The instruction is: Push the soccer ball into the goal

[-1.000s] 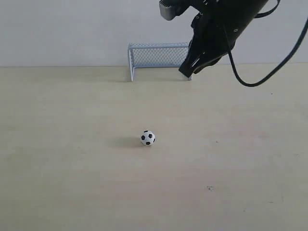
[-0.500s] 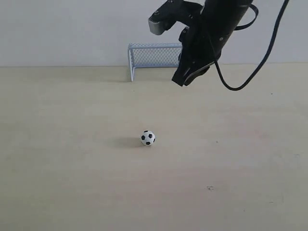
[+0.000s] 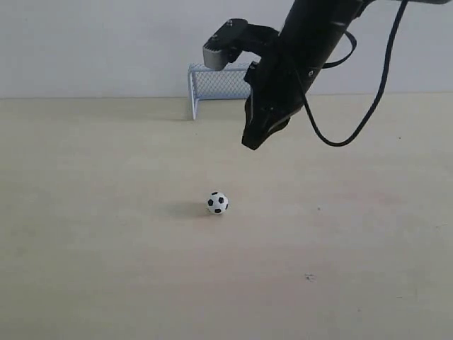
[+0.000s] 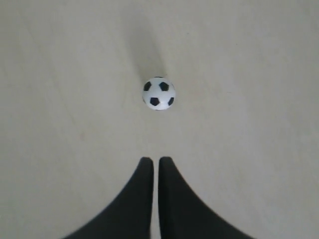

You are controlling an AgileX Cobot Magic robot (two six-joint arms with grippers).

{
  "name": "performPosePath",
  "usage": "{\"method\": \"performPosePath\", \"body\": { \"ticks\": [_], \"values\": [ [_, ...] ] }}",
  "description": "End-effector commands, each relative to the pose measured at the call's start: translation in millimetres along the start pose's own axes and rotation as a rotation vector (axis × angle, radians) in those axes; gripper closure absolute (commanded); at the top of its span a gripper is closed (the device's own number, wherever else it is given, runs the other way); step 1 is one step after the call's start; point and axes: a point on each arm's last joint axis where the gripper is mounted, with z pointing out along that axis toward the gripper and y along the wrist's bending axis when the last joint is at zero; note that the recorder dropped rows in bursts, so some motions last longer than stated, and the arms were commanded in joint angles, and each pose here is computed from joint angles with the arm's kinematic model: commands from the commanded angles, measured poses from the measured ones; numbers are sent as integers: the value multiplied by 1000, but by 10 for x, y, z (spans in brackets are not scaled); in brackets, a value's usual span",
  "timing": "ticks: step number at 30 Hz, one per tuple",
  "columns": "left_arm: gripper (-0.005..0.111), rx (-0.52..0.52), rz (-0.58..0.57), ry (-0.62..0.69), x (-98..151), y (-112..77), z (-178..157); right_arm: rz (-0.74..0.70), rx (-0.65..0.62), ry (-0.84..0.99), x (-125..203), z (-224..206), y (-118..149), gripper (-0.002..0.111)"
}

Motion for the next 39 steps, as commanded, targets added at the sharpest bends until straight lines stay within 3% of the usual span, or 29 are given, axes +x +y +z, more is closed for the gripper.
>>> {"method": "performPosePath", "body": {
  "ticks": [1,19,39],
  "values": [
    [100,8,-6,-3,-15,-4,0,-38,-75,-3,-8,88,25,108],
    [100,8,-6,-3,-15,-4,0,-196,-235,62,-164,618,312,108],
    [100,8,-6,-3,-15,-4,0,-78,-268,119,-134,1184,134,108]
  ]
}}
